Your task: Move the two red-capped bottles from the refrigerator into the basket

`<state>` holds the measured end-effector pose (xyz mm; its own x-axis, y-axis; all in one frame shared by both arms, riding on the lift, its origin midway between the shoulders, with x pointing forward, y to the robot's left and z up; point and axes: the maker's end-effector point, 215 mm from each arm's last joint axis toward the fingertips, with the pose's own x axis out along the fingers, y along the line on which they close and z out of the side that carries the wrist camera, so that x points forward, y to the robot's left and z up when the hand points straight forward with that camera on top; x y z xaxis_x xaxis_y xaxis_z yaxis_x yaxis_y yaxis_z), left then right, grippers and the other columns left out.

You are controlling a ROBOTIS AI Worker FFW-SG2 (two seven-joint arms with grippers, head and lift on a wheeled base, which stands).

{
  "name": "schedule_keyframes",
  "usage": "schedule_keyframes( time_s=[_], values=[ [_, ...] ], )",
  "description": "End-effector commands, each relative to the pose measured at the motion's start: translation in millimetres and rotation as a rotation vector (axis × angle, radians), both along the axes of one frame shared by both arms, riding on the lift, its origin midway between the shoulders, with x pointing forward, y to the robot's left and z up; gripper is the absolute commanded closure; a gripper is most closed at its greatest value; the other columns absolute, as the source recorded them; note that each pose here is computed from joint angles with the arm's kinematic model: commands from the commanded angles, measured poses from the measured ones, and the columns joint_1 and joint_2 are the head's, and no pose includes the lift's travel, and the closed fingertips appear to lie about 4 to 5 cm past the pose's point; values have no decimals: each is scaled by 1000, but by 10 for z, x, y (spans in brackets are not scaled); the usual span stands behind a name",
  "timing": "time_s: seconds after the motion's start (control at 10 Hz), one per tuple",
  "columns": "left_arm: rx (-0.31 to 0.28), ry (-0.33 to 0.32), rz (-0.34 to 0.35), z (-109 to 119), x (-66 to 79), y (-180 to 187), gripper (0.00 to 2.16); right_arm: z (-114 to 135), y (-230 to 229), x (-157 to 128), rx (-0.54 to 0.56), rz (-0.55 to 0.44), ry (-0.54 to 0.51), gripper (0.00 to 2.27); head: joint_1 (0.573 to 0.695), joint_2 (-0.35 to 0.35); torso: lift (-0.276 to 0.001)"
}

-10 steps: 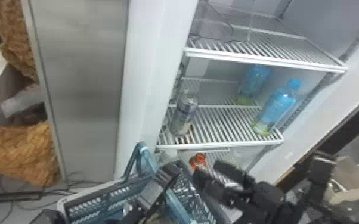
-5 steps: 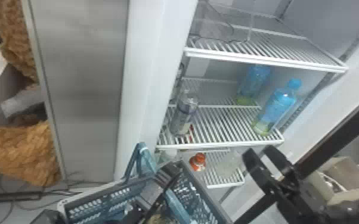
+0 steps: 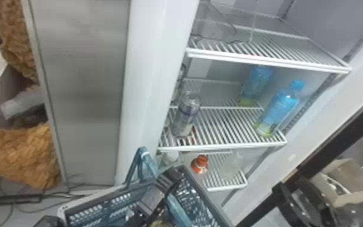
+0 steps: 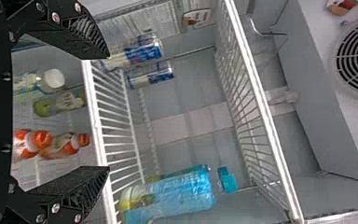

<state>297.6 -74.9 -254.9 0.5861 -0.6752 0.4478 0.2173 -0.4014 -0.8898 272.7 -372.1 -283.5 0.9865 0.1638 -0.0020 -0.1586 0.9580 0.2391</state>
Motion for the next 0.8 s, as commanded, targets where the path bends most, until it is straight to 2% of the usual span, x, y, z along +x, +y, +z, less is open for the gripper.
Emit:
schedule_keyframes(
  time_s=[0.0,0.7],
  values=[
    [1,-2,-4,3,-9,-14,1204,-17,-62,-74,-22,-13,16,182,695,-350,0],
    [2,0,-3,7,2,-22,1204,-73,-66,-72,-30,-14,28,182,695,-350,0]
  ],
)
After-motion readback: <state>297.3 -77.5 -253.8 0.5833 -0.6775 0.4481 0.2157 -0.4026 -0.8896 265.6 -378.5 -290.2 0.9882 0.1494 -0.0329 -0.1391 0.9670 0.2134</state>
